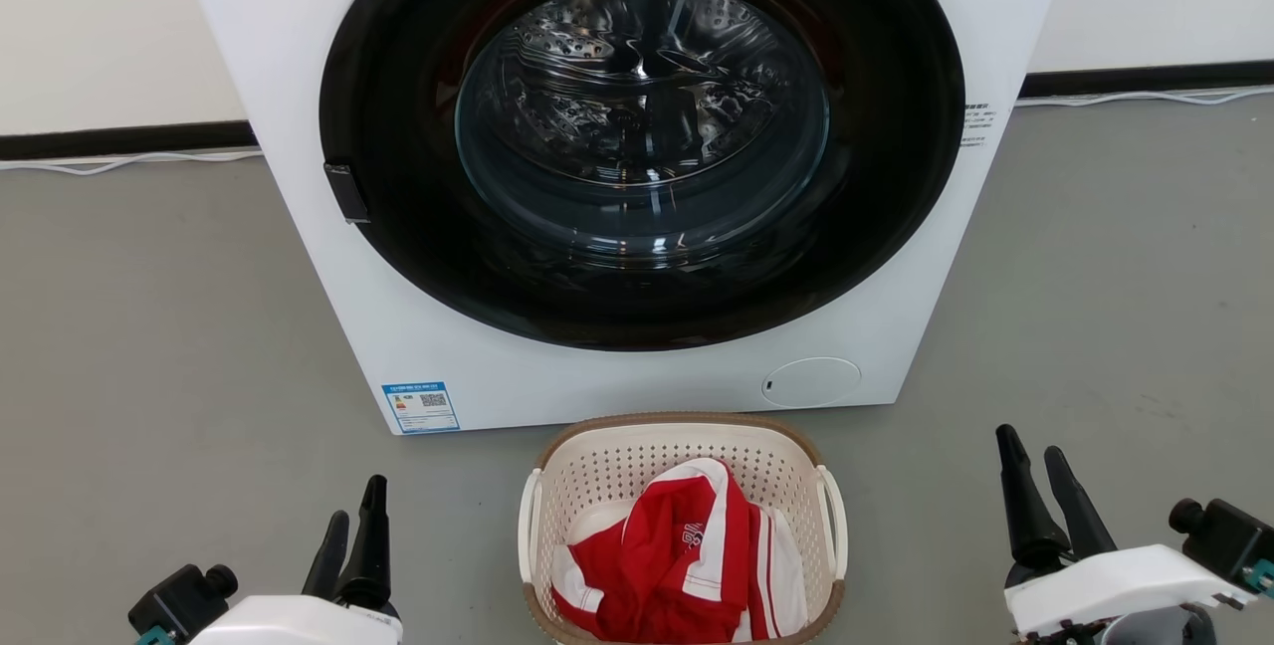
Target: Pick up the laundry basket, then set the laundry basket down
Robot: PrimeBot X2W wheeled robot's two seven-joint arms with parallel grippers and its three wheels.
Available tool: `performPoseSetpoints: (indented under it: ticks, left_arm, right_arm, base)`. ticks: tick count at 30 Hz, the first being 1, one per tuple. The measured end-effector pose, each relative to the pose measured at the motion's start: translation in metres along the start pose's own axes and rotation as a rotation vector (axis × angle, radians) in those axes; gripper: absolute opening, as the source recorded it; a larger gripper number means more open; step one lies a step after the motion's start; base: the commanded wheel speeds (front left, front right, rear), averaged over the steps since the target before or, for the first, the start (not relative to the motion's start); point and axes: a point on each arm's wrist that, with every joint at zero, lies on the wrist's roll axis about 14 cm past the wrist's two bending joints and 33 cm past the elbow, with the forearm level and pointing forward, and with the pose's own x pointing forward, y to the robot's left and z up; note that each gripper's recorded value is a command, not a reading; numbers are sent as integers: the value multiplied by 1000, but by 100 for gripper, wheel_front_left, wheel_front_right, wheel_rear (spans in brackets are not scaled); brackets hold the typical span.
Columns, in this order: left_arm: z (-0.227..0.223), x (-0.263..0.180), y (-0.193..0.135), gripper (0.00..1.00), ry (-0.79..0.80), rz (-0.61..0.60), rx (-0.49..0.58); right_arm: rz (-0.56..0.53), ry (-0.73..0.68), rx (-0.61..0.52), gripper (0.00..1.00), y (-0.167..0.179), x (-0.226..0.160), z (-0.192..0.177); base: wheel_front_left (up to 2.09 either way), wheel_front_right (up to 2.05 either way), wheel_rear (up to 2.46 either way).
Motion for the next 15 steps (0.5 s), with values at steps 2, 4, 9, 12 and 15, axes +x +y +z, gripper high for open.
performPoseSetpoints:
  ticks: [2,4,9,12,15]
  left_arm:
    - [0,0,0,100,-3,-3,27]
    - [1,0,-1,100,-5,-6,58]
    - [2,0,-2,100,-15,-13,119]
    - [3,0,-3,100,-21,-16,146]
    - [3,0,-3,100,-25,-21,187]
  right_arm:
    - [4,1,-28,100,1,0,0]
    - [10,3,-61,100,2,0,-1]
    - [20,4,-128,100,3,0,-2]
    - [24,2,-166,100,3,0,-2]
    - [30,0,-204,100,3,0,-2]
  base:
    - [0,0,0]
    - [0,0,0]
    - [0,0,0]
    - [0,0,0]
    - [0,0,0]
